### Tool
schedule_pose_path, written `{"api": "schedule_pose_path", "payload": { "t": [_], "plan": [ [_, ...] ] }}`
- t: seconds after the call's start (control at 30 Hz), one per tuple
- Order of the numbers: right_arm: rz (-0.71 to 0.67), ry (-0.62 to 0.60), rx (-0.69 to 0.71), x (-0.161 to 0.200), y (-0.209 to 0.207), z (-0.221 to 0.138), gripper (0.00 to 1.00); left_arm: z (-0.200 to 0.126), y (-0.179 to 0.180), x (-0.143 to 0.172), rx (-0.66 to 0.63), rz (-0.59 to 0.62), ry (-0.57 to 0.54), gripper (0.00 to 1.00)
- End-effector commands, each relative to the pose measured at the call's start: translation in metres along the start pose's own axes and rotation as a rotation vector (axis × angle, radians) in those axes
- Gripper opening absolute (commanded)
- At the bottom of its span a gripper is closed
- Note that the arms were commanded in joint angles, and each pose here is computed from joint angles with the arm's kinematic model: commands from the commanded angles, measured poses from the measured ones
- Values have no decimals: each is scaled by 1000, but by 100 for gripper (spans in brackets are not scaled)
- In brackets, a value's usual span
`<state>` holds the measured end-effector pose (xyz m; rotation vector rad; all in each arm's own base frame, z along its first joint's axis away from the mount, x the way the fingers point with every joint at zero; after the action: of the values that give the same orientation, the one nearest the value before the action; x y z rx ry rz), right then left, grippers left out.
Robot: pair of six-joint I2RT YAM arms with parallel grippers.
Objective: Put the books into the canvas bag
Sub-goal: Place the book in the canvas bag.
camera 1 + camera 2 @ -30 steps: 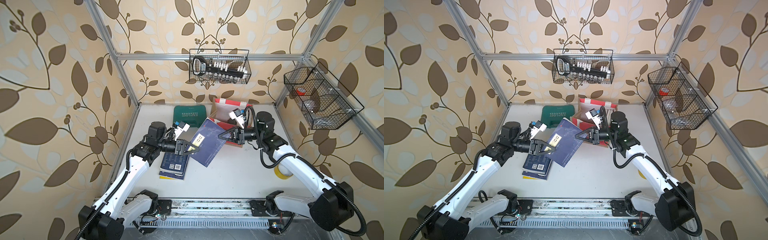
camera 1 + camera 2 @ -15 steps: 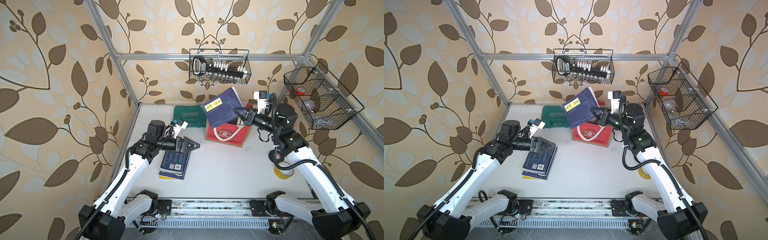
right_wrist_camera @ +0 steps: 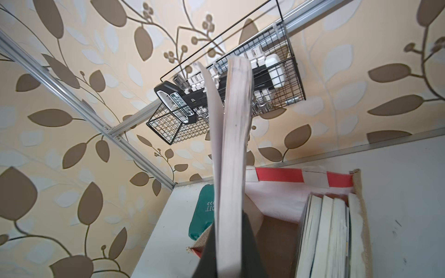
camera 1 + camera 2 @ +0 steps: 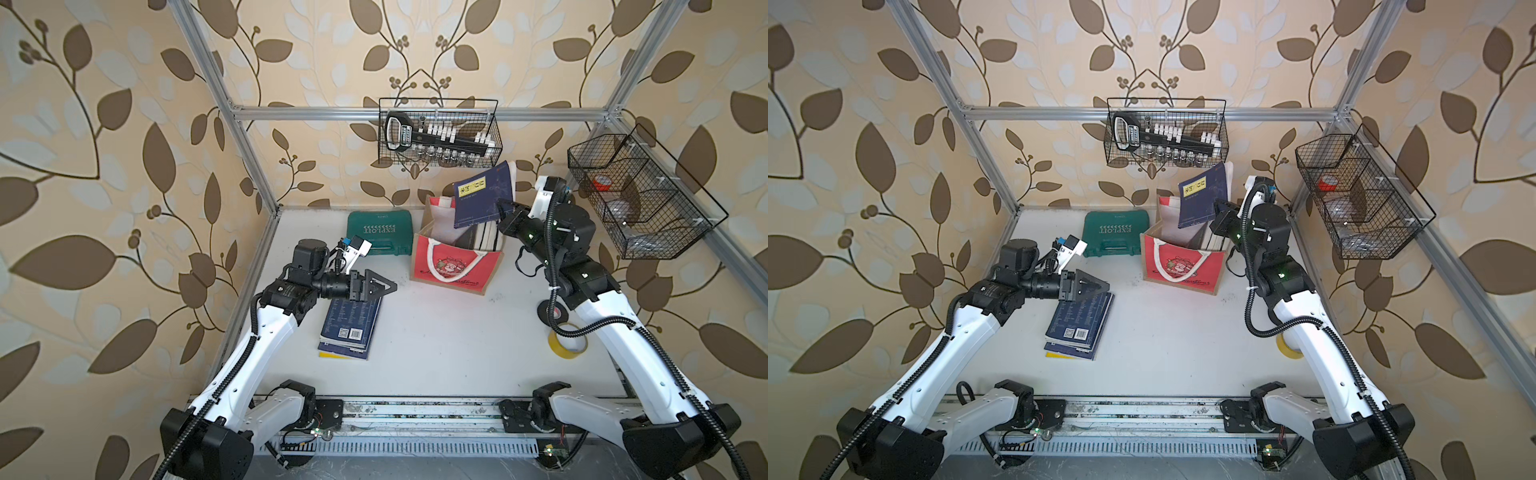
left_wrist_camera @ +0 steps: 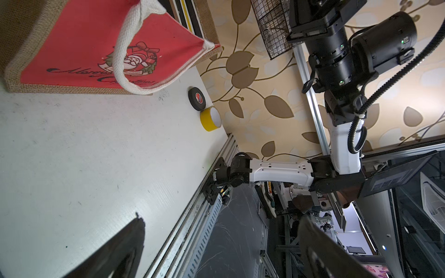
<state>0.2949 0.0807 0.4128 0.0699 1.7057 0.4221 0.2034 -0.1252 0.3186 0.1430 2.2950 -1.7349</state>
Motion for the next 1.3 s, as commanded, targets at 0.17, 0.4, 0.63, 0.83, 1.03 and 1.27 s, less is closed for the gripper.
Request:
{"api": "schedule_pose_path", "payload": {
  "t": [0.17, 0.4, 0.63, 0.83, 1.03, 1.27],
  "plan": [
    [33, 25, 83, 31, -16, 19, 0, -2, -7, -9, 19, 34, -17, 99],
    [77, 72, 141, 62, -29, 34, 0, -2, -7, -9, 19, 32, -18, 99],
    [103, 108, 202, 84, -30, 52, 0, -3, -6, -9, 16, 26, -21, 99],
    [115, 115, 224, 94, -20, 66, 0, -3, -6, -9, 15, 26, -21, 99],
    [91, 132, 323, 101, -17, 78, 0, -4, -7, -8, 16, 29, -21, 99],
    [23, 140, 432, 107, -16, 80, 0, -4, -7, -7, 13, 30, -23, 99]
  ]
}}
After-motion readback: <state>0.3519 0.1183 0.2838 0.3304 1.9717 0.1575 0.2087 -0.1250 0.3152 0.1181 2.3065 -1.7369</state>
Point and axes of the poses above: each gripper's point midway between its finger pads, its own z axis out along the fingers, its own y axis along the line the jaws close on, x = y × z, the point moved 9 cm from there along -z, back along the fingers, and after that the axes turned 14 degrees about -z, right-handed, at the moved point
